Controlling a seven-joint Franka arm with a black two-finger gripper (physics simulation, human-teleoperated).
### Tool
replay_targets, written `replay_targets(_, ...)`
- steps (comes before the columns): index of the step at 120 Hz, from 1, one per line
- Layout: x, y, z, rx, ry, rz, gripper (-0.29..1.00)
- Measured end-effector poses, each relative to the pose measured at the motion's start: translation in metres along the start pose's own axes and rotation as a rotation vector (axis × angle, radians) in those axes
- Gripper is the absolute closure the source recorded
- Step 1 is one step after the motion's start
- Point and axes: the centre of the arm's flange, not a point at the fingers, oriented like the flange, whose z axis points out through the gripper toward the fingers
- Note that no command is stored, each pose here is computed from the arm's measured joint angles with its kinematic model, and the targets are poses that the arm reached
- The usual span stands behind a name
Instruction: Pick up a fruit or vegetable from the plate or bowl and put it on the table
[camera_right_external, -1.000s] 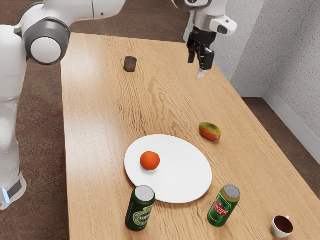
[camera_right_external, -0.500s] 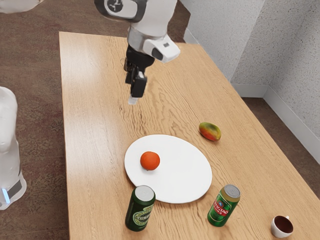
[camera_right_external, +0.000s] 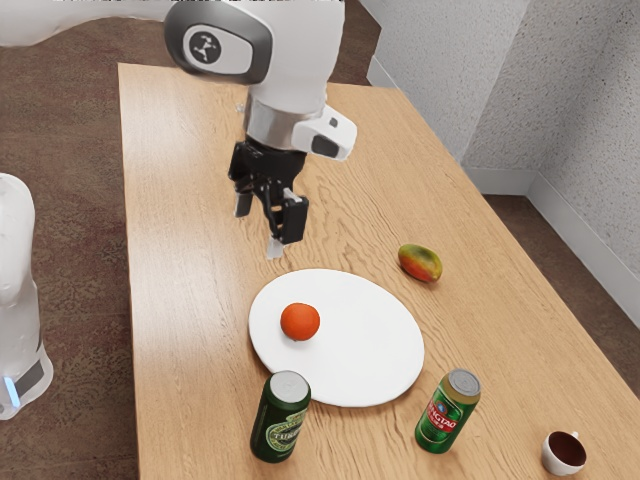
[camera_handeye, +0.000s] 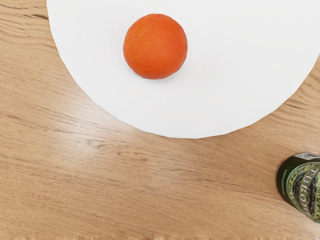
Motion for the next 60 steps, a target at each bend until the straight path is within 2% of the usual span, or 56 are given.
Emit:
replay_targets(10, -0.003, 0.016, 0.003, -0.028, -0.021, -0.030, 0.00)
replay_targets(32, 0.022, 0.029, 0.032, -0.055, -0.096, -0.138, 0.00)
replay_targets(50, 0.028, 0.036, 0.066, -0.039, -0.081, -0.191, 0.00)
replay_targets(60, 0.047, 0.044, 0.092, -0.022, -0.072, -0.205, 0.00)
